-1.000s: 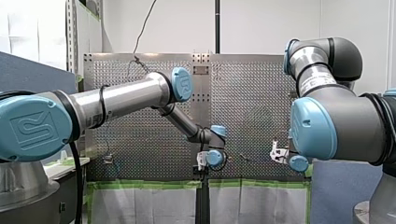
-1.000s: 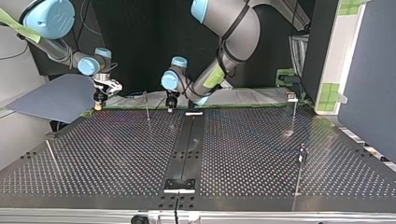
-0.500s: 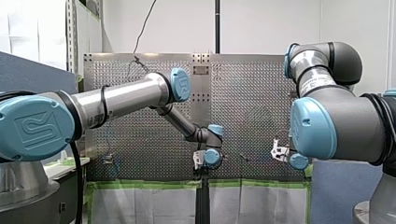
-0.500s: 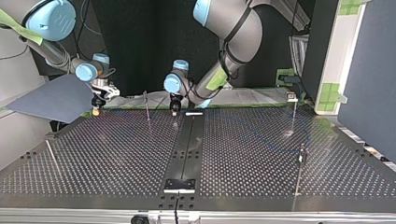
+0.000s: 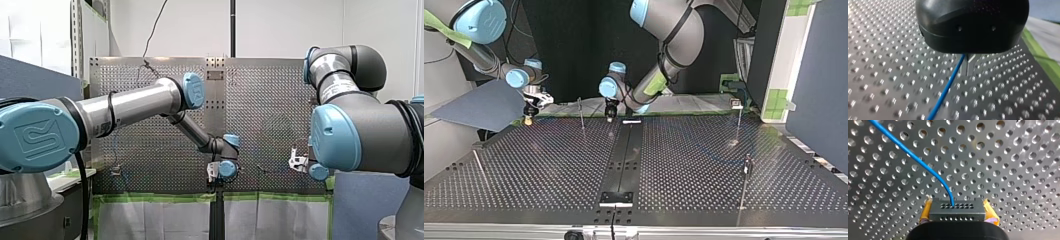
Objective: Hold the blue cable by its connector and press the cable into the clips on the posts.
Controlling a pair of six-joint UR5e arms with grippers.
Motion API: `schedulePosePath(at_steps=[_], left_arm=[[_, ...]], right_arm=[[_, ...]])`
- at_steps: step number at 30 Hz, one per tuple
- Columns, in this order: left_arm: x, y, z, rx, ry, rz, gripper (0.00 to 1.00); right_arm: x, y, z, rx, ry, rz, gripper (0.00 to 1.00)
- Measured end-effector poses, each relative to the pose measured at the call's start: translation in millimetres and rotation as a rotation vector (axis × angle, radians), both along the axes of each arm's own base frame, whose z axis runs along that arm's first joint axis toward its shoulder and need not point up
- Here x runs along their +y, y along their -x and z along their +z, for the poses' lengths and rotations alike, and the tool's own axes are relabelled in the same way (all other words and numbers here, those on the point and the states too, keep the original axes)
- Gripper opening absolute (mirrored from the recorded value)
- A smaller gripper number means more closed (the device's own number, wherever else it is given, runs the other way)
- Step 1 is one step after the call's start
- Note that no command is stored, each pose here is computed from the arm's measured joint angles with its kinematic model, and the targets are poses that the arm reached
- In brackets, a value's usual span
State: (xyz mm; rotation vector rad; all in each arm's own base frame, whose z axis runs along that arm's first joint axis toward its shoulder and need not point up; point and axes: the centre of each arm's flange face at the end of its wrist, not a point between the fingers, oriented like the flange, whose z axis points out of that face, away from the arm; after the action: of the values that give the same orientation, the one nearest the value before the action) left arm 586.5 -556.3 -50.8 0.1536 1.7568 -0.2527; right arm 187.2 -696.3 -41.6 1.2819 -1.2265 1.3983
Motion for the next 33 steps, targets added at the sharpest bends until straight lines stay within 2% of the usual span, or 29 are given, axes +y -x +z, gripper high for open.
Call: schedulePosePath(at_steps=[2,5,11,15,22,30,33], left_arm=[[-3.7,4.1,-1.5,-0.004,-0.011,-0.018,1.0],[-11.8,13.0,-3.5,-0.009,-0.032,-0.053,1.0],[-39.2,43.8,-6.9,-0.015,-0.089,-0.151,1.0],[-48.9,61.6,-12.2,-0.002,-0.124,-0.197,1.0],[-54.6,83.2,-15.4,0.018,-0.145,-0.231,1.0],[-56.5,96.5,11.5,-0.026,-0.111,-0.236,1.0],[-56.8,104.2,11.1,-0.025,-0.108,-0.242,1.0]], right_arm=[[0.5,-2.0,-0.1,0.0,-0.001,0.007,0.0],[1.2,-4.3,-0.1,0.0,-0.002,0.013,0.0],[2.6,-8.6,-0.4,0.0,-0.003,0.021,0.0],[3.9,-11.8,-1.1,0.0,-0.006,0.029,0.0],[6.4,-17.2,-2.6,0.001,-0.015,0.044,0.0],[8.4,-22.5,-3.6,0.001,-0.018,0.054,0.0],[9.0,-23.1,-4.2,0.001,-0.021,0.055,0.0]])
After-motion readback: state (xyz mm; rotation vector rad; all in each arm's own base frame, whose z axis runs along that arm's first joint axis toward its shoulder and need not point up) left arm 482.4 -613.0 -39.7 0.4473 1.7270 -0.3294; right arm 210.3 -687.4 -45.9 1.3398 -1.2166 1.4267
